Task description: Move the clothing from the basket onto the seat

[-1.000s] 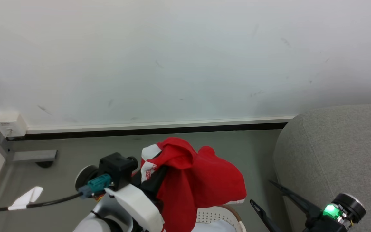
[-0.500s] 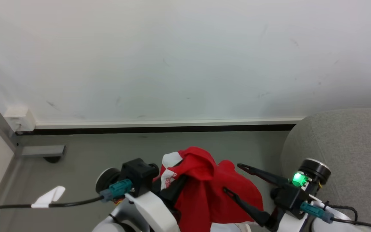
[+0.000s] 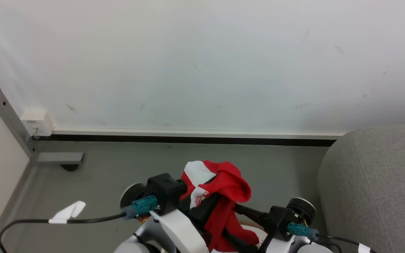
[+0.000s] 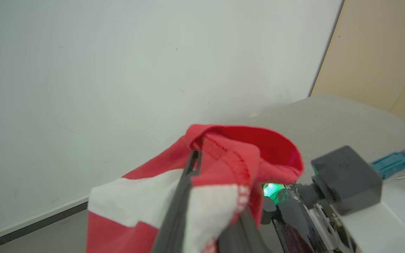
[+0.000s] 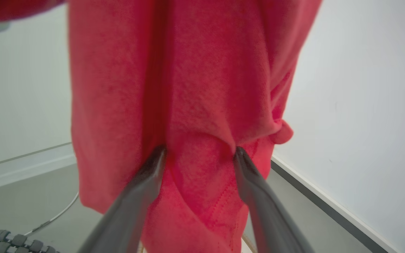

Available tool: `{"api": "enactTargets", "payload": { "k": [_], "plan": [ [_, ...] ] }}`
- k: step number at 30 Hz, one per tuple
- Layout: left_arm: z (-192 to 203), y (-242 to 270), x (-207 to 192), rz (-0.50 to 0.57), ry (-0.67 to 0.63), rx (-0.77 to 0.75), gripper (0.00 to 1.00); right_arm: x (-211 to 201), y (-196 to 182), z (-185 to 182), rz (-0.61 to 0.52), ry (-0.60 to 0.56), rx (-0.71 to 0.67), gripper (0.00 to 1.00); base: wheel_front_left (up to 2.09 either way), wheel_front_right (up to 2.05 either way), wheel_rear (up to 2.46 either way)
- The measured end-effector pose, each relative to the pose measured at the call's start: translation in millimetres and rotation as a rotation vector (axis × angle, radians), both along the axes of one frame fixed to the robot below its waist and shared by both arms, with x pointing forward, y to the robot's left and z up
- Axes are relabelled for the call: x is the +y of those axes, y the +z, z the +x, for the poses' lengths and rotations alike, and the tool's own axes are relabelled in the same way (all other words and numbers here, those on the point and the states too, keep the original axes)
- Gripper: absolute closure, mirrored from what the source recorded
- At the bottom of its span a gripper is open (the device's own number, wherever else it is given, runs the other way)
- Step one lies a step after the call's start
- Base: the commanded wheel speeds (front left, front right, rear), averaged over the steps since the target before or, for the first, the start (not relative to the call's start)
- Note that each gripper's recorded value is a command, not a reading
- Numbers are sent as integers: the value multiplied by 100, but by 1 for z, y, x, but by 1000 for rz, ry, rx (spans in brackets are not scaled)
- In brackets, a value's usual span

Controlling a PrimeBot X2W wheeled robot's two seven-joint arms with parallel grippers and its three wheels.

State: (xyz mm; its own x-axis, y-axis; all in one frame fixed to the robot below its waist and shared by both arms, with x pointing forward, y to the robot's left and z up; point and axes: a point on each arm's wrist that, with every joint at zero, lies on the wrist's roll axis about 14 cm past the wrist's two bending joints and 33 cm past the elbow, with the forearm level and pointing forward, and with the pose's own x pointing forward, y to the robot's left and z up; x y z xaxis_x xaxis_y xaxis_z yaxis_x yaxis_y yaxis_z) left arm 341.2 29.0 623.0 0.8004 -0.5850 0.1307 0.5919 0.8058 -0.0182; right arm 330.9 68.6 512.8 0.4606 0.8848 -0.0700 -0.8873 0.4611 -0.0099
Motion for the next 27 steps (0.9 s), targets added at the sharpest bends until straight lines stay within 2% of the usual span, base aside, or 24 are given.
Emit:
{"api": "enactTargets", "payload": {
  "k": [1,2,3,15,16,18,20,21,22,23,27],
  "plan": [
    [0,0,0,-2,-2,2,100,3,-2,-2,0,8,9,65,0,0,0],
    [0,-1,0,-4,-3,5,100,5,-1,-2,5,10,15,92,0,0,0],
    [0,-1,0,-7,-3,7,100,6,1,-2,15,11,17,100,0,0,0],
    [9,-11,8,-7,26,31,100,-16,33,24,153,-110,10,100,0,0,0],
    [10,-13,8,-3,28,35,86,-20,34,26,162,-124,9,100,0,0,0],
    [12,-17,9,-2,35,45,77,-26,36,28,179,-146,10,100,0,0,0],
    [13,-21,7,-4,32,51,63,-33,40,32,193,-172,0,100,0,0,0],
    [13,-22,6,-7,33,54,39,-37,42,35,194,-184,-11,100,0,0,0],
    [14,-23,5,-9,32,55,7,-41,43,37,197,-197,-19,100,0,0,0],
    [14,-25,5,-10,32,57,0,-45,43,39,202,-212,-19,100,0,0,0],
    [18,-33,2,1,38,54,0,-63,45,44,216,-268,-27,100,0,0,0]
  ]
}}
